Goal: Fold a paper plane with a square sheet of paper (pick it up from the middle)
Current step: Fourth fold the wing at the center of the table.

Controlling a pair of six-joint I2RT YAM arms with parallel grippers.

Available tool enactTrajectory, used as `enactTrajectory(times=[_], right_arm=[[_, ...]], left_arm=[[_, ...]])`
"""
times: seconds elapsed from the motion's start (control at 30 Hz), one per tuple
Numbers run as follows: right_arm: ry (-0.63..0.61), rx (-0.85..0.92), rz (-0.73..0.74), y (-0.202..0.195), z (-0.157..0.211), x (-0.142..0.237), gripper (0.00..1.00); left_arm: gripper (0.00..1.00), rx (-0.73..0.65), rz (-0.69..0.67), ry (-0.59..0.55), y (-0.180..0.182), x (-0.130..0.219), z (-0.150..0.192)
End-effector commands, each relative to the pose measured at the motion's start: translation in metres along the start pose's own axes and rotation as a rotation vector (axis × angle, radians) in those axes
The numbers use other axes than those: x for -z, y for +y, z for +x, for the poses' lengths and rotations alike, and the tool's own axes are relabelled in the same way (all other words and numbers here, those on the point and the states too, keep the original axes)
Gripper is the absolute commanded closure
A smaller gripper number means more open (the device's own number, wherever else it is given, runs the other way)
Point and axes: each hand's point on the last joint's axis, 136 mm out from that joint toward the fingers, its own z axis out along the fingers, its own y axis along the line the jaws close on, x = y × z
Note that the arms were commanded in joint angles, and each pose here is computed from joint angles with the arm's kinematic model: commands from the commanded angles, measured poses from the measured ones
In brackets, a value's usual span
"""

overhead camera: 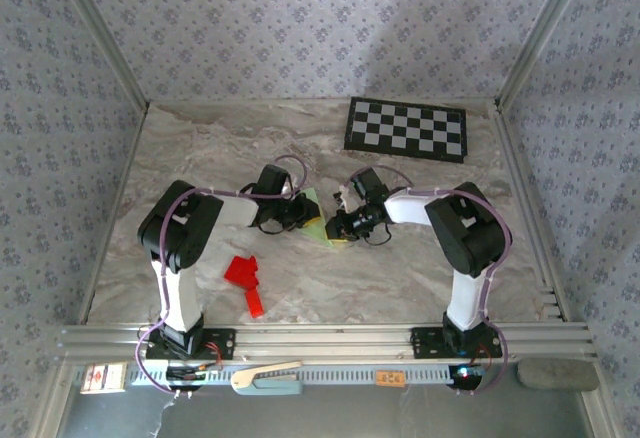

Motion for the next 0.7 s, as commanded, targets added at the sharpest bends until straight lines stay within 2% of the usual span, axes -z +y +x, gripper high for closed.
enactTrajectory(times=[0.0, 0.1, 0.2, 0.53, 0.67], right_arm=[[-0.019, -0.064, 0.064, -0.009, 0.003, 0.019, 0.74], [-0.067, -0.041, 0.082, -0.001, -0.005, 0.036, 0.68], [-0.082, -0.023, 0.099, 0.002, -0.007, 0.044, 0.68], [-0.043, 0.032, 0.102, 0.021, -0.009, 0.025, 0.84], [-0.015, 0.039, 0.094, 0.024, -0.007, 0.014, 0.87]], left_arm=[[0.85, 0.064, -0.117, 0.053, 0.036, -0.008, 0.015], [0.85, 0.072, -0.124, 0.055, 0.039, -0.008, 0.015], [0.85, 0.078, -0.129, 0.055, 0.04, -0.008, 0.015], [0.86, 0.091, -0.148, 0.056, 0.045, -0.008, 0.017], [0.86, 0.096, -0.157, 0.06, 0.048, -0.008, 0.018]])
